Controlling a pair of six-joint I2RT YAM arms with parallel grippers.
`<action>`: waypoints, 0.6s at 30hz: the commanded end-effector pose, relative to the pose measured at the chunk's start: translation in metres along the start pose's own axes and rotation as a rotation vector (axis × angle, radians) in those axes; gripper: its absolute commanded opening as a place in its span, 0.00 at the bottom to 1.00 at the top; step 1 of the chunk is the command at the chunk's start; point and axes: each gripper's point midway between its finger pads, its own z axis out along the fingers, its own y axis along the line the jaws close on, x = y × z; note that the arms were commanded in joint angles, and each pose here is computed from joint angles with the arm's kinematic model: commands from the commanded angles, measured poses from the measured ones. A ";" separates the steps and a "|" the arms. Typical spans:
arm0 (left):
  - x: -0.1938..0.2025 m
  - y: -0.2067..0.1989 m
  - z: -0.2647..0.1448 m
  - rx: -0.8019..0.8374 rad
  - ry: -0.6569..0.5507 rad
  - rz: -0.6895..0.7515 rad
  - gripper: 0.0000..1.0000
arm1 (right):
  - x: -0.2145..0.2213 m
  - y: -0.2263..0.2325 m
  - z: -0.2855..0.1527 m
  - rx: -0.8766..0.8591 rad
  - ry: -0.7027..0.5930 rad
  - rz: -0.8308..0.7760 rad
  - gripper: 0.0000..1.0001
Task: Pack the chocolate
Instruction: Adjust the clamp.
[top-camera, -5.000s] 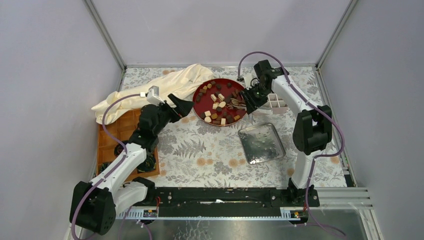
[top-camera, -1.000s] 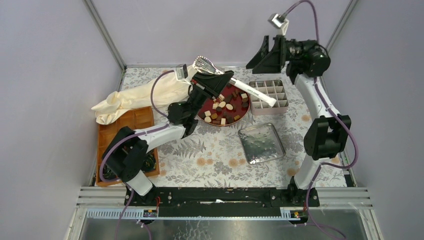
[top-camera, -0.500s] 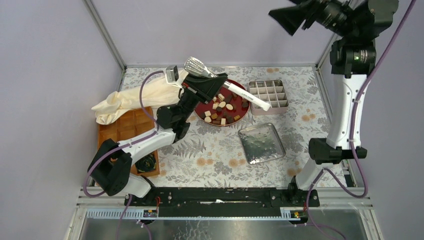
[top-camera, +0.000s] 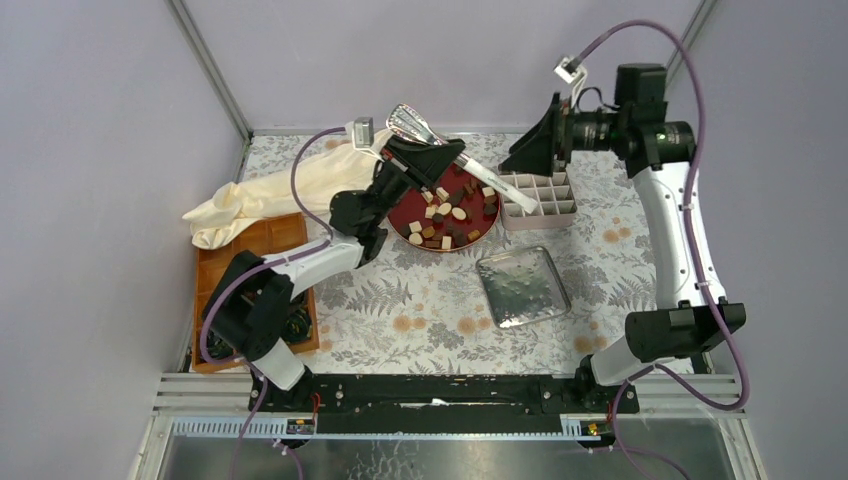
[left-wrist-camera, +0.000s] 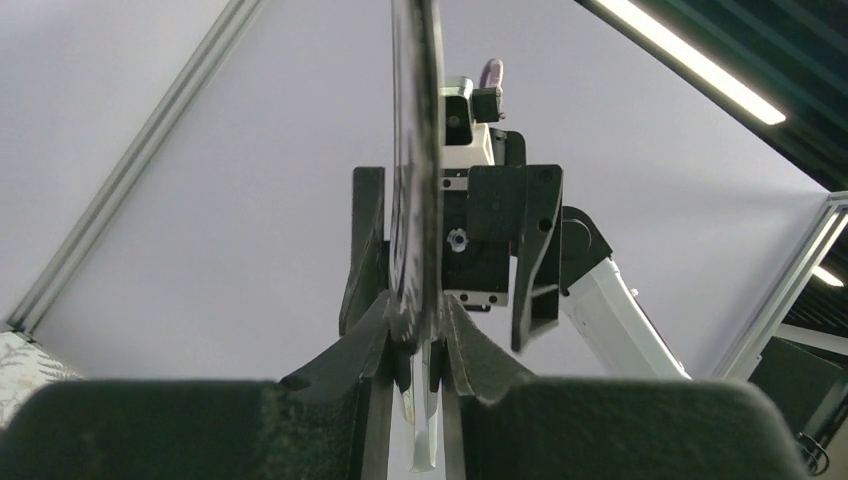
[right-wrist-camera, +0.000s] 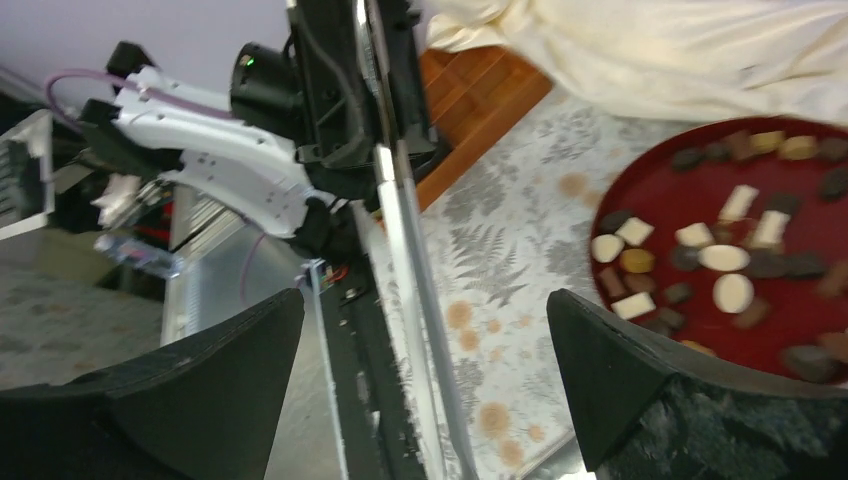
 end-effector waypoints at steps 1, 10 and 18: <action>-0.011 -0.034 0.011 0.162 -0.019 0.011 0.00 | 0.014 0.041 0.013 -0.132 0.032 -0.022 1.00; -0.011 -0.034 0.009 0.191 -0.035 -0.034 0.00 | 0.033 0.039 0.045 -0.207 0.084 0.019 0.89; -0.012 -0.027 0.009 0.169 -0.056 -0.061 0.00 | 0.032 0.045 0.059 -0.235 0.091 0.049 0.69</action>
